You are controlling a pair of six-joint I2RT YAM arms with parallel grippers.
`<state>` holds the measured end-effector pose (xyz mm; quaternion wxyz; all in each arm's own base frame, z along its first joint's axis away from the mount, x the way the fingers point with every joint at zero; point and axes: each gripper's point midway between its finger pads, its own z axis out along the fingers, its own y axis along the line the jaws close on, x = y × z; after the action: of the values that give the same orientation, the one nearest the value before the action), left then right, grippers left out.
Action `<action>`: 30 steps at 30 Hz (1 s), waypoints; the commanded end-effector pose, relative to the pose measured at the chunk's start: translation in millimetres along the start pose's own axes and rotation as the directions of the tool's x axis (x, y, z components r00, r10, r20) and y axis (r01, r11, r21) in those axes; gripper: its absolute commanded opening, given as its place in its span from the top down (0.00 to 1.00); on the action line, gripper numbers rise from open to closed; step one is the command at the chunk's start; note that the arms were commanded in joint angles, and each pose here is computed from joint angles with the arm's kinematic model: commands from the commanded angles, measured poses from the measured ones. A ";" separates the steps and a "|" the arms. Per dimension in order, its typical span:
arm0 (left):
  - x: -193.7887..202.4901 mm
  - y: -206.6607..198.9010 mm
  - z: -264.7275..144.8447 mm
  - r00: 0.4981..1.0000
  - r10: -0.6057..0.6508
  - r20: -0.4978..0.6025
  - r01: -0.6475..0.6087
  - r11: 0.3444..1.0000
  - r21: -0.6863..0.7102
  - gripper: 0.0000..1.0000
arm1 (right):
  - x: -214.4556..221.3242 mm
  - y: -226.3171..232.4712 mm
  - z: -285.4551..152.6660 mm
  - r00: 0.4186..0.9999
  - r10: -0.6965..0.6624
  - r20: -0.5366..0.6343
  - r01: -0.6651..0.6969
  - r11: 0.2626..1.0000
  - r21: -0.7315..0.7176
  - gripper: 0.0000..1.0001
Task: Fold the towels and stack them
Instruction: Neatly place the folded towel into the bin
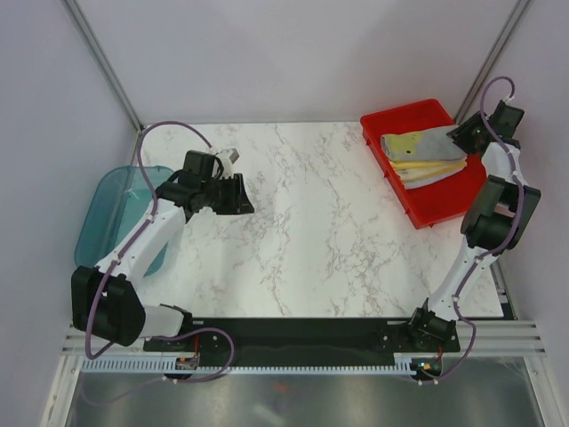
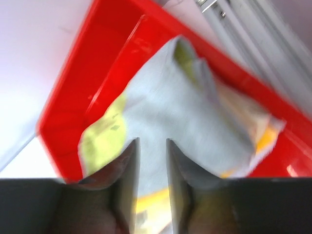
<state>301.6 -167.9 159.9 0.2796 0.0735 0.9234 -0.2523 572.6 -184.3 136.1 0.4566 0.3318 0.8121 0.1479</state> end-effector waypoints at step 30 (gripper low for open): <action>-44.1 -105.8 -151.0 0.722 0.234 0.652 -0.477 0.850 0.223 0.00 | 194.4 161.0 -335.6 0.941 -0.323 0.101 0.320 0.752 -0.577 0.02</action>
<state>238.8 -180.1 324.8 0.5606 0.1967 0.7126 -0.3730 279.9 91.6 270.3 0.5325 0.0359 0.7794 0.3280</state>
